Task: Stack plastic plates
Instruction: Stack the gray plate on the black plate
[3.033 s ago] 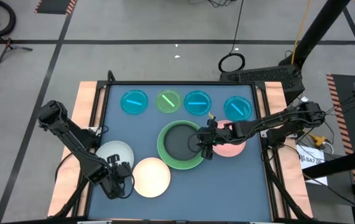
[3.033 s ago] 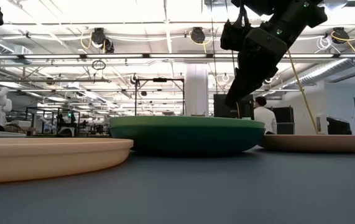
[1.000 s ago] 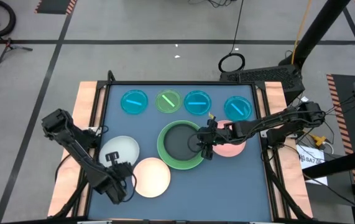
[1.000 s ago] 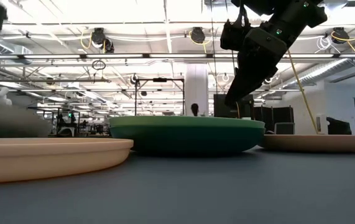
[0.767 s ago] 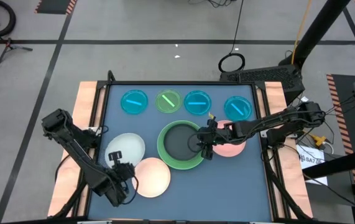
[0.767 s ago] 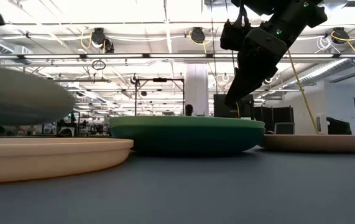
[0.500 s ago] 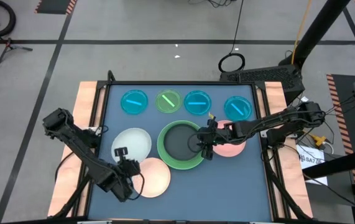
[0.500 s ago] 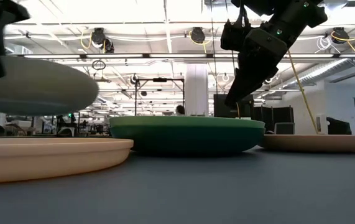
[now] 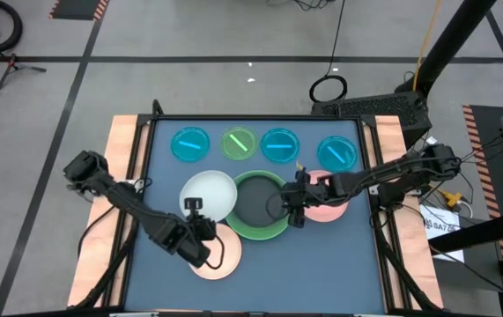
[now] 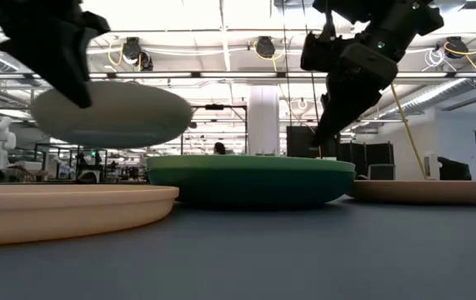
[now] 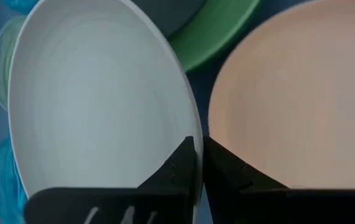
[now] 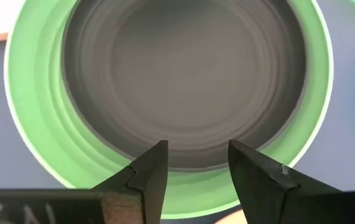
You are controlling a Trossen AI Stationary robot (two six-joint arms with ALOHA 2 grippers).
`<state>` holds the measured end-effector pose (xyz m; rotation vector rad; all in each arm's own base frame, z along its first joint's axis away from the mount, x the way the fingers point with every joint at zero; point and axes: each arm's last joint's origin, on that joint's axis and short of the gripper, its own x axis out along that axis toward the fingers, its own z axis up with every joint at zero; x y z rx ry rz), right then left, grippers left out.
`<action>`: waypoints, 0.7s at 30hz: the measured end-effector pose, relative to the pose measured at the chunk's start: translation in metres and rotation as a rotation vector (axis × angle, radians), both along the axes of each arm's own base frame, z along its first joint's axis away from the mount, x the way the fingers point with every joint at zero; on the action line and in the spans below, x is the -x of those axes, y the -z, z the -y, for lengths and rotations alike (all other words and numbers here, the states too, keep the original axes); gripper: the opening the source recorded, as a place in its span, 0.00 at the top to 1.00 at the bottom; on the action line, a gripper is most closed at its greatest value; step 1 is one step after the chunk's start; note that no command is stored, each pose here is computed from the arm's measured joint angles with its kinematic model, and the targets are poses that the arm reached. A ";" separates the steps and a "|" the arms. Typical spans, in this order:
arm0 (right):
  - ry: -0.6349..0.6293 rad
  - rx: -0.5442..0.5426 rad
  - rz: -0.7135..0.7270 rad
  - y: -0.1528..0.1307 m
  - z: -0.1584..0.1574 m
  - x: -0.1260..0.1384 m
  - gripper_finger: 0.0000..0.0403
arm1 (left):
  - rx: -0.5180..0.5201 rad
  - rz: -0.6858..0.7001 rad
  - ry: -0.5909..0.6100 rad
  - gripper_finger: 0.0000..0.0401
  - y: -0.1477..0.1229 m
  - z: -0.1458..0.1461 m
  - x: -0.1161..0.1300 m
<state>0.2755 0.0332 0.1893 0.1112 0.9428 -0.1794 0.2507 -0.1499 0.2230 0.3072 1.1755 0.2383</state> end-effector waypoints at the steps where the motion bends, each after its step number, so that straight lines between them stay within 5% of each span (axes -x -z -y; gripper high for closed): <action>1: -0.002 0.001 -0.002 0.000 -0.001 0.000 0.60 | 0.000 0.004 0.010 0.94 0.000 -0.001 -0.002; 21: -0.025 0.011 -0.006 0.000 -0.004 0.001 0.60 | -0.025 0.104 0.209 0.94 -0.006 -0.021 -0.038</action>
